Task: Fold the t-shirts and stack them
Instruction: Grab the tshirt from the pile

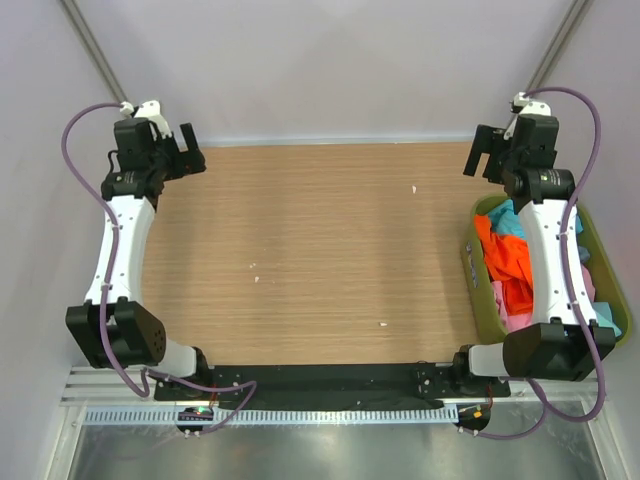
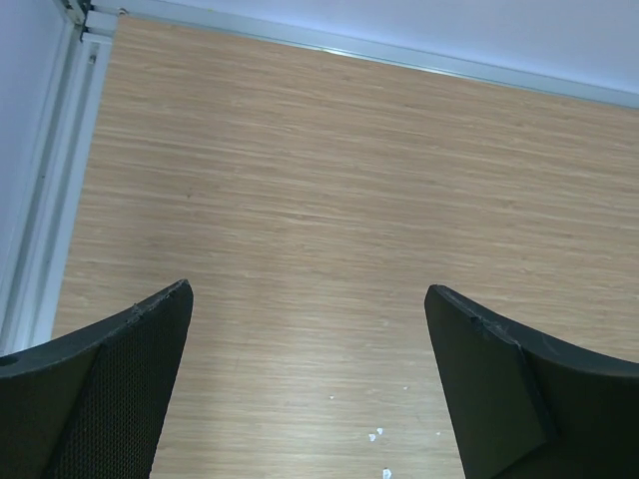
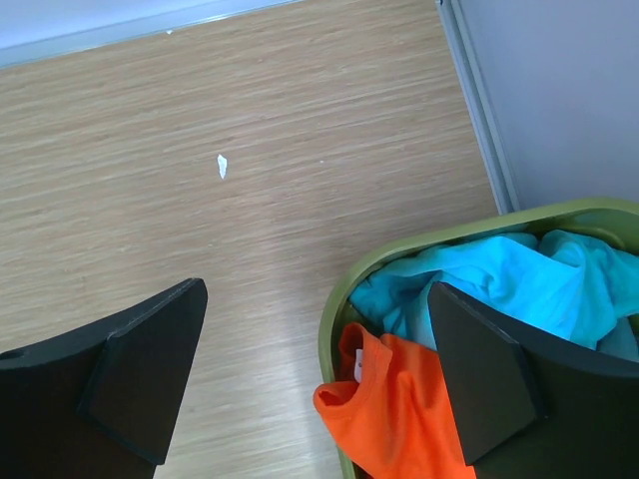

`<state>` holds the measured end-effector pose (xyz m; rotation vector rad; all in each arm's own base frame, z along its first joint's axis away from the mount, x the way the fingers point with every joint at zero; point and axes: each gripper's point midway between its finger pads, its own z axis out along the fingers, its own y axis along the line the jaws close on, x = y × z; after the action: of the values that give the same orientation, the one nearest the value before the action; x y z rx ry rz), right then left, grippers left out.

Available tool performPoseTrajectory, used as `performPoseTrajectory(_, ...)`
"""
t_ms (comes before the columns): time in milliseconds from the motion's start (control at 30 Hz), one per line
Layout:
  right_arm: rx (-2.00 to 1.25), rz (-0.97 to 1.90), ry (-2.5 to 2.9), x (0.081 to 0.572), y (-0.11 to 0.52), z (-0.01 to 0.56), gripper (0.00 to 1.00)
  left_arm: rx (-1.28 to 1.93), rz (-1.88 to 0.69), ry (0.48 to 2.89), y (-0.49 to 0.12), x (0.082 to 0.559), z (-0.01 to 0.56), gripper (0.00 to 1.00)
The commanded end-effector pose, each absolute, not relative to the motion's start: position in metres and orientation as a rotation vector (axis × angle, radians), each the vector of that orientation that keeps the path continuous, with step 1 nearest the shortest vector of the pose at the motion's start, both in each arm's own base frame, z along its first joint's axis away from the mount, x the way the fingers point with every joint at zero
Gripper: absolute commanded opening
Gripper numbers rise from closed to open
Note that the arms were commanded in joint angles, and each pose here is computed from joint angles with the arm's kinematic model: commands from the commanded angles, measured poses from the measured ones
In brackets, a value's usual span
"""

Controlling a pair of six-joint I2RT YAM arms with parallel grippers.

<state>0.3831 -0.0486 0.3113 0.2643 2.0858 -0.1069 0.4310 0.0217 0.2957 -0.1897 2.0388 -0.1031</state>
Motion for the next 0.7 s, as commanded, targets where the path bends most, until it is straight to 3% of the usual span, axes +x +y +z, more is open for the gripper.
performPoseTrajectory(0,0.19,-0.152,2.022,0.378,-0.052,0.333,1.0,-0.175,-0.195,1.992,0.007,0.439,0.311,1.0)
performPoseTrajectory(167,0.101,-0.228,2.052,0.363,-0.058,0.332,1.0,-0.021,-0.15,2.159,-0.004,0.415,0.279,1.0)
performPoseTrajectory(400,0.096,-0.17,2.336,0.33,-0.05,0.277,0.97,-0.004,-0.123,2.422,-0.002,0.38,0.209,1.0)
performPoseTrajectory(667,0.125,-0.192,2.509,0.316,-0.061,0.224,0.93,-0.115,-0.255,2.436,-0.019,0.378,0.189,1.0)
